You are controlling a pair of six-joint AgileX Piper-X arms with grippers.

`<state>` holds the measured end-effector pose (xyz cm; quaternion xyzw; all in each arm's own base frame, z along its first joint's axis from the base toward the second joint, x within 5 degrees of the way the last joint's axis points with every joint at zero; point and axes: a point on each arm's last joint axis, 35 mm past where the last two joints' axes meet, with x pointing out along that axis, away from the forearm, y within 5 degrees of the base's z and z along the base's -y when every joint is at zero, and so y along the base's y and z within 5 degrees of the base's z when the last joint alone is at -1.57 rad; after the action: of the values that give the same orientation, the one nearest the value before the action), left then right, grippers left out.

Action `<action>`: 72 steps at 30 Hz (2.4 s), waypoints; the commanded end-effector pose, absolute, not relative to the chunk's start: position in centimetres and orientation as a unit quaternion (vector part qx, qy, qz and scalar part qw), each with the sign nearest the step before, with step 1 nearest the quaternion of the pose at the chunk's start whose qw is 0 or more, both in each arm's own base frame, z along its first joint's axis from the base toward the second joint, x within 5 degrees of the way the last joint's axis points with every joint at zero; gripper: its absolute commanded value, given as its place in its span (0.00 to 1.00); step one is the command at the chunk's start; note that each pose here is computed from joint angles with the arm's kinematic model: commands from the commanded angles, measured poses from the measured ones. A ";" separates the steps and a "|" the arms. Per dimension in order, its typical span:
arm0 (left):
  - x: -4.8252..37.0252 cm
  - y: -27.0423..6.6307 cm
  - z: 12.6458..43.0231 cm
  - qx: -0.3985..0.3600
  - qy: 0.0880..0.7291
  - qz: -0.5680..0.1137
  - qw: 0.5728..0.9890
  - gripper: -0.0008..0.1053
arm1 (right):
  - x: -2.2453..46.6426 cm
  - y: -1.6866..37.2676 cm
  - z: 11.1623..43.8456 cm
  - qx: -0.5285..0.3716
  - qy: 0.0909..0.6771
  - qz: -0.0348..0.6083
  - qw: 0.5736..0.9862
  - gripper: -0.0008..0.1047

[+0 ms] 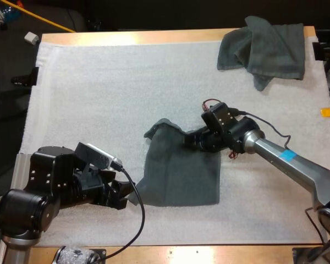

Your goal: Pick towel from pile, fold and stack

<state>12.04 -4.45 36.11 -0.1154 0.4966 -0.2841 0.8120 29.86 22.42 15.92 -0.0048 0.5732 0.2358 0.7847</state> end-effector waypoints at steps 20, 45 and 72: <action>12.1 -4.5 36.1 -0.119 0.501 -0.288 0.807 0.55 | 32.2 23.7 14.3 0.011 0.564 0.229 0.793 0.01; 12.0 -4.5 36.1 -0.118 0.499 -0.293 0.807 0.55 | 34.1 23.4 25.2 -0.049 0.423 0.187 0.886 0.01; 11.7 -4.6 36.1 -0.120 0.506 -0.294 0.802 0.54 | 13.7 14.7 32.3 -0.129 0.531 0.222 0.808 0.49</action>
<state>12.08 -4.57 35.97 -0.1210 0.5051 -0.2920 0.8031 14.75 15.02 33.20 -0.1369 0.5239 0.2285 0.8091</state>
